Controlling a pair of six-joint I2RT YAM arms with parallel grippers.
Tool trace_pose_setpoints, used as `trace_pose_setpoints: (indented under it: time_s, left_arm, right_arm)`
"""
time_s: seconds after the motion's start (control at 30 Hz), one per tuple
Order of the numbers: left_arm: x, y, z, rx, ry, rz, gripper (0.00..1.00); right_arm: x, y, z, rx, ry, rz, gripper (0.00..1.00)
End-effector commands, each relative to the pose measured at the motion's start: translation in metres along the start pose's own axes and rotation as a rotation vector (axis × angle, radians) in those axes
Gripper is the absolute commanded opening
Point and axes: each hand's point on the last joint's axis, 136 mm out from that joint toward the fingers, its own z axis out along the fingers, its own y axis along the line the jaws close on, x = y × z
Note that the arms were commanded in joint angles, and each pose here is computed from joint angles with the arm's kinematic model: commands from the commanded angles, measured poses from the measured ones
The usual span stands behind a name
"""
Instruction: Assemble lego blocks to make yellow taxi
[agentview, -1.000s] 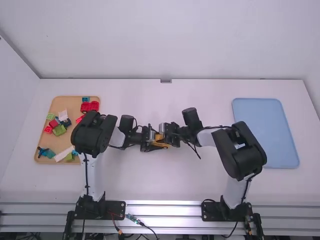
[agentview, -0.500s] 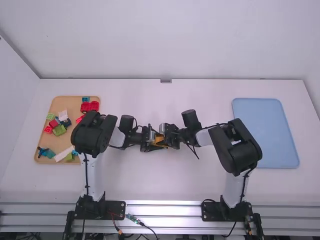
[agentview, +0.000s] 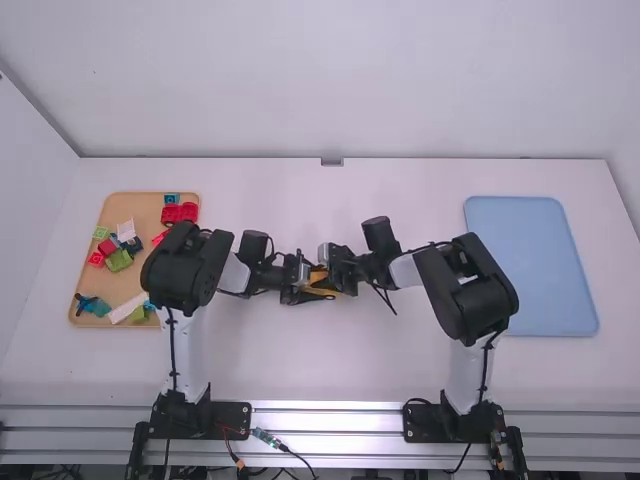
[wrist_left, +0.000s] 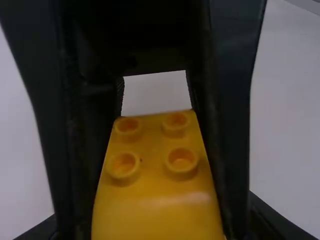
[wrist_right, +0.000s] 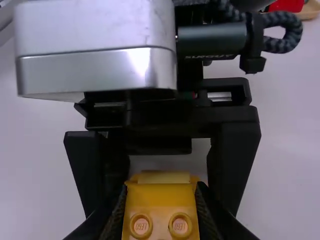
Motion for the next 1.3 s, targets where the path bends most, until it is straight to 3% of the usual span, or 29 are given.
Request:
trace_pose_setpoints:
  time_s: [0.0, 0.7, 1.03, 1.27]
  left_arm:
    - [0.020, -0.007, 0.004, -0.013, 0.076, 0.001, 0.12]
    - [0.015, 0.009, 0.005, -0.023, 0.072, -0.002, 0.14]
    - [0.015, 0.010, 0.005, -0.026, 0.071, -0.001, 0.13]
    - [0.015, 0.010, 0.005, -0.026, 0.071, 0.001, 0.13]
  right_arm:
    - [0.006, 0.000, 0.003, -0.012, 0.006, 0.026, 0.00]
    - [0.024, 0.006, 0.019, 0.018, 0.128, 0.079, 0.00]
    - [0.050, 0.012, 0.024, -0.026, 0.089, 0.077, 0.00]
    - [0.052, 0.009, 0.022, -0.014, 0.090, 0.077, 0.00]
